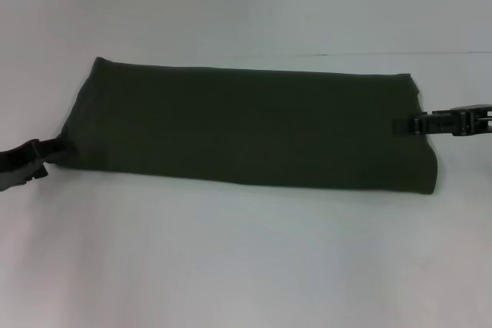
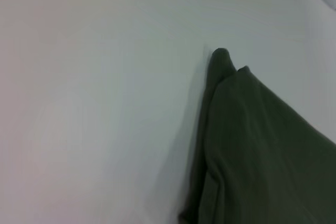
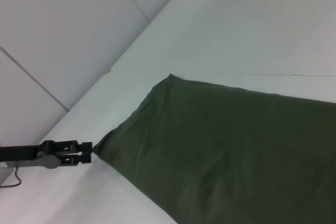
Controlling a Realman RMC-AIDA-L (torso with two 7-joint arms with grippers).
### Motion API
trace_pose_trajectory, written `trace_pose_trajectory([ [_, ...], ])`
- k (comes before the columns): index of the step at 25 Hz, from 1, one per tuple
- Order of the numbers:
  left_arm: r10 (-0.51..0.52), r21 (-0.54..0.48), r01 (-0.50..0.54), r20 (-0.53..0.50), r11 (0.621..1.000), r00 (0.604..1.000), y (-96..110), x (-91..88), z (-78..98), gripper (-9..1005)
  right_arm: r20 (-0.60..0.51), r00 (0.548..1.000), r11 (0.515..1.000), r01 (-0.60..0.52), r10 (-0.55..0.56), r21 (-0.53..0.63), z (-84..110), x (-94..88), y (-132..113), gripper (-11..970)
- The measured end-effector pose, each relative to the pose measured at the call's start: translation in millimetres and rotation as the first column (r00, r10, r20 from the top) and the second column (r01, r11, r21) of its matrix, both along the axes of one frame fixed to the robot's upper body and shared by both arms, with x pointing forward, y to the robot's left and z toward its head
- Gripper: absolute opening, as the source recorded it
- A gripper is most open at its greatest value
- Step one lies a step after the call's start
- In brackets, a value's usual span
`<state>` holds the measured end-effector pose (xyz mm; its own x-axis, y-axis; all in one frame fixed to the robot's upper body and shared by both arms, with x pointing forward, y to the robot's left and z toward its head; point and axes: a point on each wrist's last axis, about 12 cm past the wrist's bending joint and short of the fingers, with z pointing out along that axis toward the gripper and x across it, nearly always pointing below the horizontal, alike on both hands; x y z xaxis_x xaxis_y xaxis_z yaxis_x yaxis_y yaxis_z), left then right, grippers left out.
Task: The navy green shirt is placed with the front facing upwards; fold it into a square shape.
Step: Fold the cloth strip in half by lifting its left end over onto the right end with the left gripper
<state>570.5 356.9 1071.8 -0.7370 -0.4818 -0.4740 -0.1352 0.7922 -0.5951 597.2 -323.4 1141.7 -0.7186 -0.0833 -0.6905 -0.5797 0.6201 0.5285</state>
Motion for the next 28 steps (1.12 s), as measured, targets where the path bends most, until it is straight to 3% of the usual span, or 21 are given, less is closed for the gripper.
trace_pose_trajectory([
  [28,-0.018,0.007,0.018,-0.011,1.0,1.0,-5.6,4.1,-1.5,791,0.006,1.0,1.0,0.03,-0.03,0.004,-0.7,0.1,-4.0,725],
])
